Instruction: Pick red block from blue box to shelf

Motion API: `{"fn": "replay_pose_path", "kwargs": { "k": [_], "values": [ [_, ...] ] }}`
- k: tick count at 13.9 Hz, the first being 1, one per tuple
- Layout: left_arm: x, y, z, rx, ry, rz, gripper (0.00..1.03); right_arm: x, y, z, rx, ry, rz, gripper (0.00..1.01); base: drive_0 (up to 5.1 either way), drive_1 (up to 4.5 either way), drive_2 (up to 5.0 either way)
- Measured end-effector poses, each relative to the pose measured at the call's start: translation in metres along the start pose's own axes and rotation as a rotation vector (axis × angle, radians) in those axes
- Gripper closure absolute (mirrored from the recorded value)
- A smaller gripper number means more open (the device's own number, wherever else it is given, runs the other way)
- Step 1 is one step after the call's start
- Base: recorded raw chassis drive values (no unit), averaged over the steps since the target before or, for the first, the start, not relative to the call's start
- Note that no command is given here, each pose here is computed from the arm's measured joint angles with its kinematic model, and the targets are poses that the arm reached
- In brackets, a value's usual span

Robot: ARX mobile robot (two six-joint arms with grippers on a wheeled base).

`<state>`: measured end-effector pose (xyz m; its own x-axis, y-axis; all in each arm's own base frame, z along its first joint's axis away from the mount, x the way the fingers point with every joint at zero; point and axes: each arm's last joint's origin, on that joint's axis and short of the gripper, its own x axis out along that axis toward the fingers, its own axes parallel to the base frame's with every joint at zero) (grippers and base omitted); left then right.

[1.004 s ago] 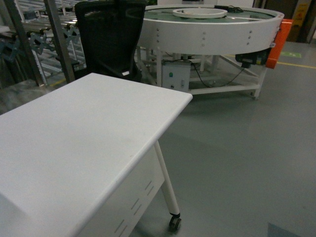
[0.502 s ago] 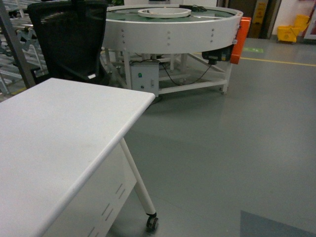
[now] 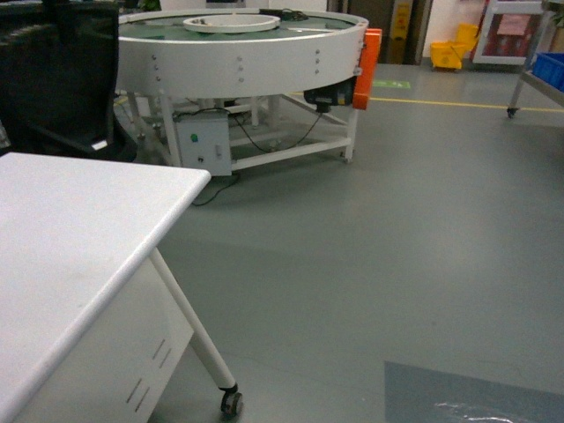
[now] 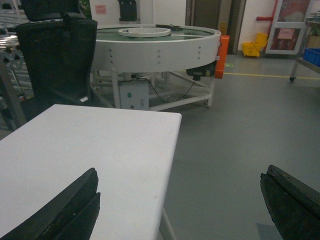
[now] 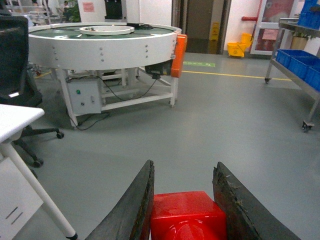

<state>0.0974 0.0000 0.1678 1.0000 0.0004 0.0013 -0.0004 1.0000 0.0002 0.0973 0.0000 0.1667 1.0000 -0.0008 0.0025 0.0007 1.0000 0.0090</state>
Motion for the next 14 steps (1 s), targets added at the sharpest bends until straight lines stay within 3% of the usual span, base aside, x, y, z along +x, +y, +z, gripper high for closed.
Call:
{"fn": "replay_pose_path", "kwargs": {
  "k": [10,14],
  "values": [
    [0.0000,0.0000,0.0000,0.000,0.000,0.000,0.05,0.0000,0.0000,0.0000,0.000,0.000,0.000,0.73,-1.4,-1.44,-1.4],
    [0.0000,0.0000,0.0001,0.000,-0.001,0.000,0.05,0.0000,0.0000,0.0001,0.000,-0.001,-0.001,0.73,0.0,1.66,-1.7]
  ]
}}
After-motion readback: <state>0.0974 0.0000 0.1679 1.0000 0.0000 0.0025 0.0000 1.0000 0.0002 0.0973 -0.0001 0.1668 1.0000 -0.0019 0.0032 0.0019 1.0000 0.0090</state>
